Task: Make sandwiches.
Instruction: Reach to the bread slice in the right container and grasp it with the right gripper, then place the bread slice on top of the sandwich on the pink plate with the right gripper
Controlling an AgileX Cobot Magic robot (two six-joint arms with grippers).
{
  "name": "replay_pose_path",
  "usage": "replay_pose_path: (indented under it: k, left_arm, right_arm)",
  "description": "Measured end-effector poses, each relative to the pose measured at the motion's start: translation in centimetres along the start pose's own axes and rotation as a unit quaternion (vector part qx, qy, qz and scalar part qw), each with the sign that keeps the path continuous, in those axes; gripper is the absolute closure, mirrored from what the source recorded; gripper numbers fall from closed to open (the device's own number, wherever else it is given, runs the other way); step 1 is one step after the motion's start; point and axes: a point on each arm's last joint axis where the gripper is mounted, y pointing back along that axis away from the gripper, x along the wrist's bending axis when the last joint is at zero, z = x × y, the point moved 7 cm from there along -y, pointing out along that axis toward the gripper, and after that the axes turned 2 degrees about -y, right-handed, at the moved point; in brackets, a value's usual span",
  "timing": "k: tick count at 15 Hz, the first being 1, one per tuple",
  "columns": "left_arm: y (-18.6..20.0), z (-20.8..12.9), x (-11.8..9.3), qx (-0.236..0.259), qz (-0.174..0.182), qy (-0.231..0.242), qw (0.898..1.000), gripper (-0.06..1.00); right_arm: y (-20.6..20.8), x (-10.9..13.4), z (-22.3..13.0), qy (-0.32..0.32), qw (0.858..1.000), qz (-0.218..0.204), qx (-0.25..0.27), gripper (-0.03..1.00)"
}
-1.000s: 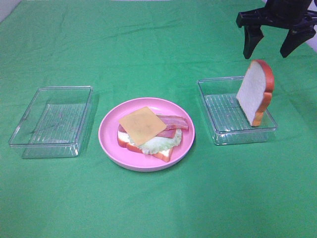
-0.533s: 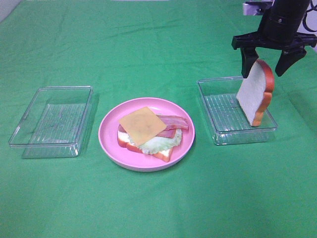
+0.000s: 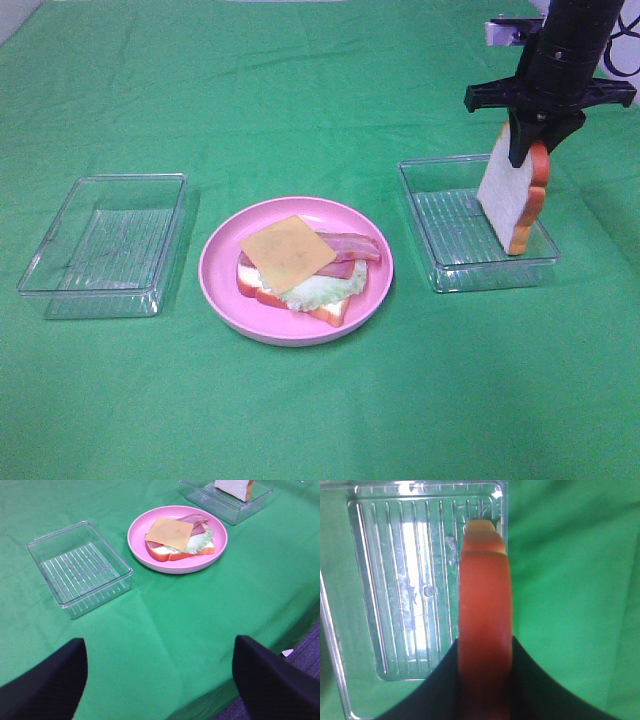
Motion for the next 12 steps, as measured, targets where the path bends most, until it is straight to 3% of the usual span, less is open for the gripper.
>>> replay_pose_path:
  k: [6, 9, 12]
  left_arm:
    - [0.0, 0.0, 0.0, 0.0, 0.0, 0.0, 1.0, 0.19]
    - [0.0, 0.0, 0.0, 0.0, 0.0, 0.0, 1.0, 0.19]
    - [0.0, 0.0, 0.0, 0.0, 0.0, 0.0, 1.0, 0.19]
  right_arm:
    - [1.6, 0.1, -0.1, 0.0, 1.0, 0.004, -0.018, 0.77]
    - [5.0, 1.9, -0.5, -0.003, 0.997, 0.063, -0.049, 0.77]
    - [7.7, 5.9, -1.2, 0.022, 0.98, 0.187, -0.062, 0.77]
